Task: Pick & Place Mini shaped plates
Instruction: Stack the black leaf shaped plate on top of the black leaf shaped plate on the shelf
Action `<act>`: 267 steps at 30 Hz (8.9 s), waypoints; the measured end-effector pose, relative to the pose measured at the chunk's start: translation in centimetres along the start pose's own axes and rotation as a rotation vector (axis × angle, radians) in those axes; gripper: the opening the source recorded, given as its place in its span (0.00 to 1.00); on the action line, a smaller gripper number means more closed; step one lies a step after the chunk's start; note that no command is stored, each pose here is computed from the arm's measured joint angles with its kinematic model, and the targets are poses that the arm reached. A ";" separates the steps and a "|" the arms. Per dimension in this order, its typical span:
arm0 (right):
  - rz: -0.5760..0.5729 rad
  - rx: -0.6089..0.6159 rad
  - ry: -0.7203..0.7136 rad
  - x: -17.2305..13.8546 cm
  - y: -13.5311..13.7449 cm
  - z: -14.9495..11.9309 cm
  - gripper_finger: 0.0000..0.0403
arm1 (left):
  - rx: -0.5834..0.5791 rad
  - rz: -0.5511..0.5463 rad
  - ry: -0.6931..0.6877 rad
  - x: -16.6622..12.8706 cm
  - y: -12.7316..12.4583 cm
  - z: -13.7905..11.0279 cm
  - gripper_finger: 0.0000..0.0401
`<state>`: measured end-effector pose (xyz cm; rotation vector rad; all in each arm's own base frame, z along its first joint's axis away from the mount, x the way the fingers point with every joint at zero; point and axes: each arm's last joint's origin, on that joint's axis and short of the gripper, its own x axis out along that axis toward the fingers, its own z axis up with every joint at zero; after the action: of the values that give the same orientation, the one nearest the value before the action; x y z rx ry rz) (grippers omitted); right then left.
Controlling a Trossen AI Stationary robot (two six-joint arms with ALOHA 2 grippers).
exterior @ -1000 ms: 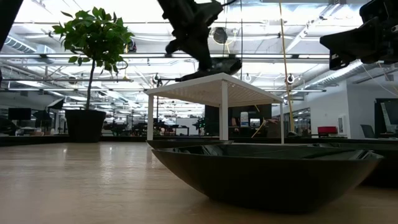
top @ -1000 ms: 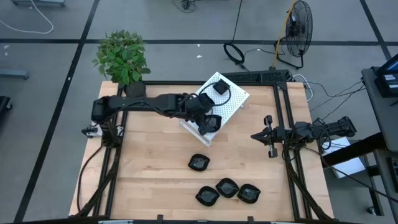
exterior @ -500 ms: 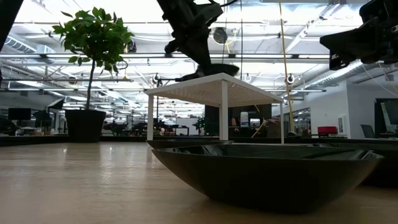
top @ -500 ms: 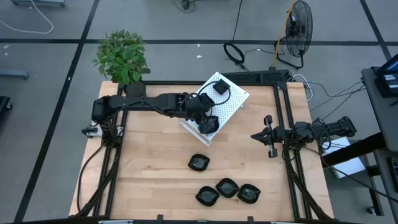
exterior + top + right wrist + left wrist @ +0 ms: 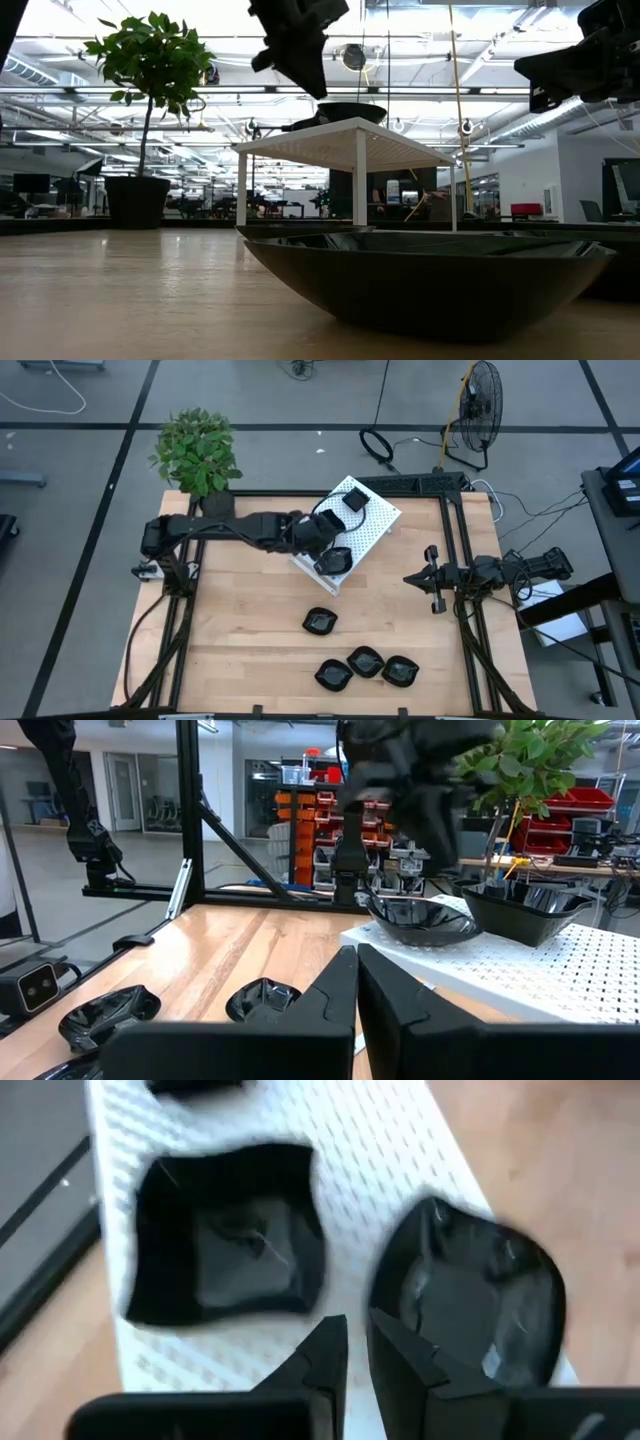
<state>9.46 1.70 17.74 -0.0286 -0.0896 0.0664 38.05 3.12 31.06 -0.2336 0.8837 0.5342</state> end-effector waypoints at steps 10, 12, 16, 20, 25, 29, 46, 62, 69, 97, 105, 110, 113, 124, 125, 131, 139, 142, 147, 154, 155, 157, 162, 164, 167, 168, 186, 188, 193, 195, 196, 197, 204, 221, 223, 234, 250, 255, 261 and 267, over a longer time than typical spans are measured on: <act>0.000 0.000 0.000 0.0 0.0 0.0 0.00 | -0.021 -0.054 0.079 -2.1 -4.4 -3.1 0.28; 0.000 0.000 0.000 0.0 0.0 0.0 0.00 | -0.053 -0.067 0.093 -2.5 -5.1 -3.6 0.36; 0.000 0.000 0.000 0.0 0.0 0.0 0.00 | -0.085 -0.094 0.167 -2.8 -6.7 -5.2 0.48; 0.000 0.000 0.000 0.0 0.0 0.0 0.00 | -0.117 -0.093 0.231 -1.6 -8.3 -7.8 0.53; 0.000 0.000 -0.001 0.0 0.0 0.0 0.00 | -0.182 -0.102 0.299 1.8 -8.7 -11.4 0.53; 0.000 0.000 -0.002 0.0 0.0 0.0 0.00 | -0.248 -0.160 0.258 3.9 -8.6 -12.9 0.53; 0.000 0.000 0.000 0.0 0.0 0.0 0.00 | -0.279 -0.200 0.273 7.0 -7.8 -15.3 0.53; 0.000 0.000 0.000 0.0 0.0 0.0 0.00 | -0.240 -0.232 0.325 8.8 -8.4 -16.1 0.53; 0.000 0.000 0.000 0.0 0.0 0.0 0.00 | -0.237 -0.226 0.317 8.4 -8.2 -15.9 0.51; 0.000 0.000 0.001 0.0 0.0 0.0 0.00 | -0.234 -0.328 0.264 -0.2 -6.1 -13.4 0.02; 0.000 0.000 0.001 0.0 0.0 0.0 0.00 | -0.516 -0.376 -0.194 -4.1 -3.8 -8.4 0.03; 0.000 -0.001 0.008 0.1 0.0 -0.1 0.00 | -0.539 -0.371 -0.375 -3.7 -2.8 -6.1 0.01; 0.000 -0.001 0.007 0.1 0.0 -0.1 0.00 | -0.556 -0.306 -0.398 -2.5 -2.2 -5.7 0.03; 0.000 -0.001 0.008 0.1 0.0 -0.1 0.00 | -0.604 -0.214 -0.398 0.3 -2.8 -6.1 0.02; 0.000 -0.001 0.008 0.1 0.0 -0.1 0.00 | -0.599 -0.193 -0.395 0.4 -2.8 -6.2 0.01; 0.000 -0.001 0.008 0.1 0.0 -0.1 0.00 | -0.591 -0.168 -0.390 0.9 -2.7 -6.3 0.04; 0.000 -0.001 0.008 0.1 0.0 -0.1 0.00 | -0.531 -0.151 -0.393 0.9 -2.6 -6.3 0.01; 0.000 -0.001 0.008 0.1 0.0 -0.1 0.00 | -0.521 -0.151 -0.385 0.9 -2.6 -6.4 0.05; 0.000 -0.001 0.008 0.1 0.0 -0.1 0.00 | -0.523 -0.148 -0.387 0.9 -2.6 -6.4 0.16; 0.000 -0.001 0.008 0.1 0.0 -0.1 0.00 | -0.486 -0.115 -0.406 0.9 -2.5 -6.4 0.27; 0.000 -0.001 0.008 0.1 0.0 -0.1 0.00 | -0.464 -0.110 -0.411 0.9 -2.5 -6.3 0.28; 0.000 -0.001 0.008 0.1 0.0 -0.1 0.00 | -0.421 -0.111 -0.421 0.5 -2.4 -6.2 0.30; 0.000 -0.001 0.008 0.1 0.0 -0.1 0.00 | -0.326 -0.178 -0.477 -1.5 -2.3 -5.5 0.33; 0.000 -0.001 0.008 0.1 0.0 -0.1 0.00 | -0.225 -0.307 -0.500 -2.7 -2.9 -5.2 0.33; 0.000 -0.001 0.009 0.1 0.0 -0.1 0.00 | -0.091 -0.579 -0.649 -5.3 -5.5 -4.8 0.33; 0.000 -0.001 0.007 0.1 0.0 -0.1 0.00 | -0.050 -0.647 -0.681 -6.2 -6.3 -4.8 0.33; 0.000 -0.001 0.008 0.1 0.0 -0.1 0.00 | 0.319 -0.417 -0.131 -7.0 -17.2 -5.0 0.38; 0.000 -0.001 0.007 0.1 0.0 -0.1 0.00 | 0.285 -0.347 -0.073 -5.5 -17.6 -5.8 0.42; 0.000 -0.001 0.008 0.1 0.0 -0.1 0.00 | 0.219 -0.236 0.103 -1.1 -19.0 -8.7 0.54; 0.000 -0.001 0.008 0.1 0.0 -0.1 0.00 | 0.219 -0.242 0.163 0.4 -19.9 -10.0 0.57; 0.000 -0.001 0.008 0.1 0.0 -0.1 0.00 | 0.228 -0.250 0.188 1.0 -20.5 -10.7 0.57; 0.000 -0.001 0.008 0.1 0.0 -0.1 0.00 | 0.234 -0.262 0.208 1.5 -21.0 -11.3 0.58; 0.000 -0.001 0.008 0.1 0.0 -0.1 0.00 | 0.295 -0.256 0.309 5.0 -23.4 -15.4 0.57; 0.000 -0.001 0.008 0.1 0.0 -0.1 0.00 | 0.394 -0.254 0.320 5.7 -23.7 -16.4 0.43; 0.000 -0.001 0.008 0.1 0.0 -0.1 0.00 | 0.387 -0.253 0.320 5.8 -23.6 -16.3 0.40; 0.000 -0.001 0.008 0.1 0.0 -0.1 0.00 | 0.379 -0.251 0.321 5.9 -23.6 -16.2 0.29; 0.000 -0.001 0.008 0.1 0.0 -0.1 0.00 | 0.359 -0.266 0.340 5.8 -23.6 -16.2 0.23; 0.000 -0.001 0.008 0.1 0.0 -0.1 0.00 | 0.364 -0.291 0.363 5.8 -23.7 -16.3 0.23; 0.000 -0.001 0.008 0.1 0.0 -0.1 0.00 | 0.364 -0.297 0.368 5.8 -23.7 -16.4 0.23; 0.000 -0.001 0.008 0.1 0.0 -0.1 0.00 | 0.364 -0.296 0.368 5.8 -23.7 -16.3 0.23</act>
<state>9.52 1.71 17.68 -0.0302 -0.0814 0.0664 42.71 -21.54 15.86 -0.1276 1.2604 0.0469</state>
